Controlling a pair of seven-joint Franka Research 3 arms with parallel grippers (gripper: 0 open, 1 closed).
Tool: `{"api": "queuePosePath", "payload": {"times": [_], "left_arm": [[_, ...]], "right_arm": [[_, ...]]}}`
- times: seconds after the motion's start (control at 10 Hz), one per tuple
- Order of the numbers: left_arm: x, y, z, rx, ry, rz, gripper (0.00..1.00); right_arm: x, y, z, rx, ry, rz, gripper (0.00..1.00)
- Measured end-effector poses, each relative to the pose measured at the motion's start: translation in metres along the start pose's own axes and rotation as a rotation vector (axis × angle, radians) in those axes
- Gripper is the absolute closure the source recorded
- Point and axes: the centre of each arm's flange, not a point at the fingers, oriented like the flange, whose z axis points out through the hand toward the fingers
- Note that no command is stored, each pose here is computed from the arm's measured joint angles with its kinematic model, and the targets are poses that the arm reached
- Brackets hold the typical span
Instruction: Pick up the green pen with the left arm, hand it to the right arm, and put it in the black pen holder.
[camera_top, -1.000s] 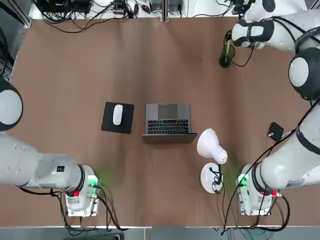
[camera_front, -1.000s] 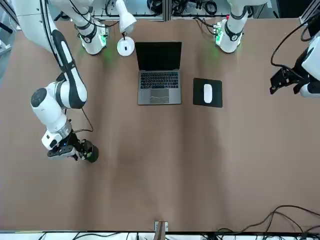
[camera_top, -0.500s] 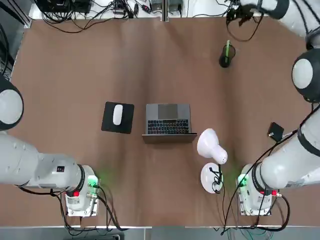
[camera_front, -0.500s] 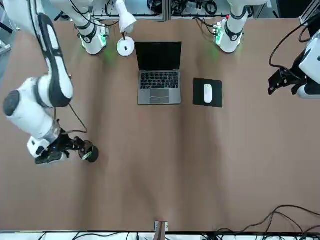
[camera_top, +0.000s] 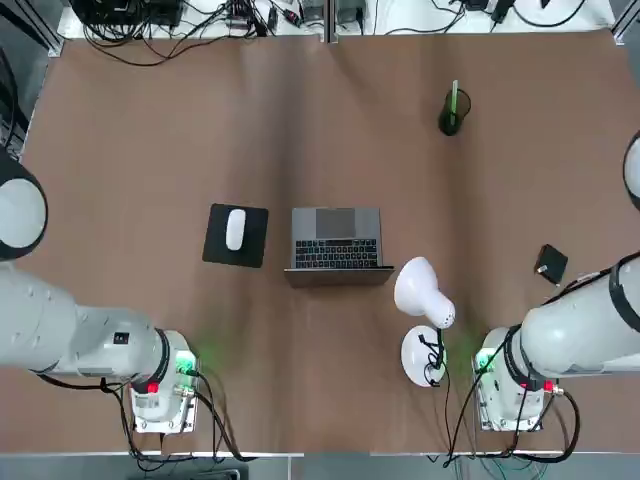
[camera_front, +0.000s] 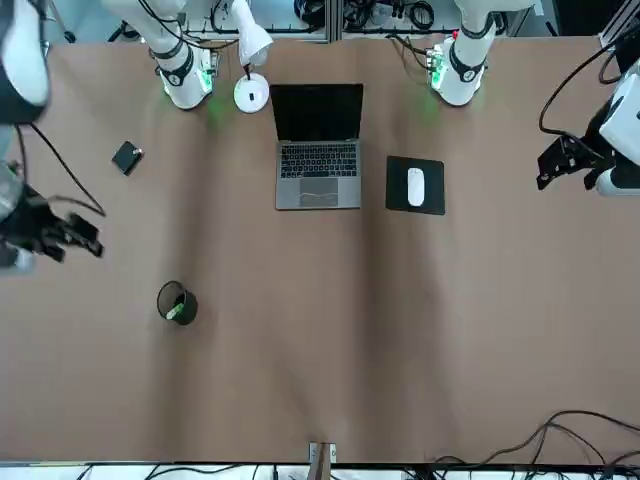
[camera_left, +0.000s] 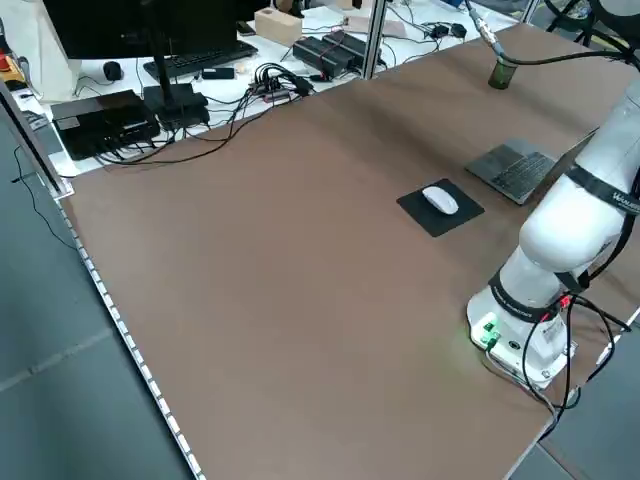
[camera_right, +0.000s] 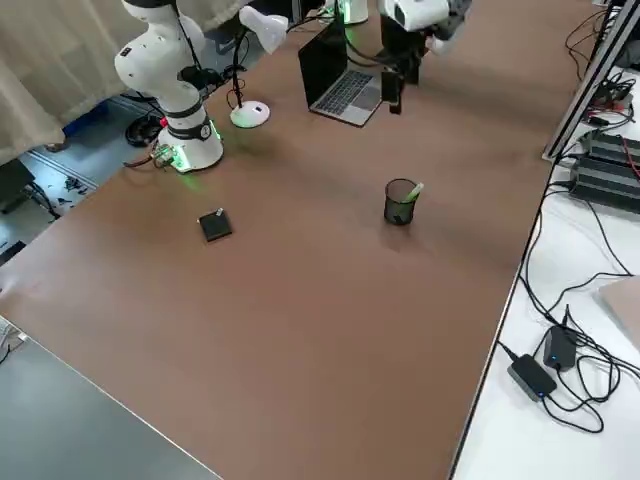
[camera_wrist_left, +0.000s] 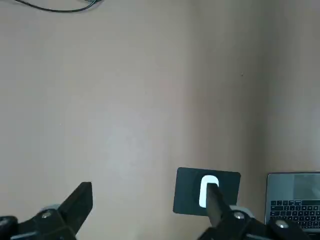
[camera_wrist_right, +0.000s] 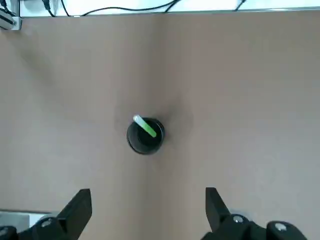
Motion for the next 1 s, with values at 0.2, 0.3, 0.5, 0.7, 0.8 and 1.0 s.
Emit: {"api": "queuePosePath", "payload": {"times": [0.2, 0.3, 0.5, 0.7, 0.8, 1.0], "left_arm": [[0.0, -0.001, 0.0, 0.0, -0.001, -0.001, 0.0], [0.001, -0.001, 0.001, 0.0, -0.002, -0.001, 0.0], [0.002, 0.001, 0.003, 0.0, -0.006, 0.001, 0.0], [0.002, 0.001, 0.004, 0.0, -0.007, 0.002, 0.0], [0.002, 0.001, 0.004, 0.0, -0.007, 0.002, 0.0], [0.002, 0.002, 0.004, 0.0, -0.006, 0.004, 0.0]], "right_arm": [[-0.014, 0.006, -0.031, -0.02, -0.033, 0.005, 0.0], [-0.015, 0.007, -0.038, -0.046, -0.041, 0.001, 0.0], [-0.02, 0.006, -0.055, -0.069, -0.063, -0.003, 0.0], [-0.021, 0.007, -0.063, -0.075, -0.059, 0.003, 0.0], [-0.023, 0.012, -0.062, -0.076, -0.071, 0.015, 0.0], [-0.028, 0.039, -0.06, -0.076, -0.104, 0.063, 0.0]]}}
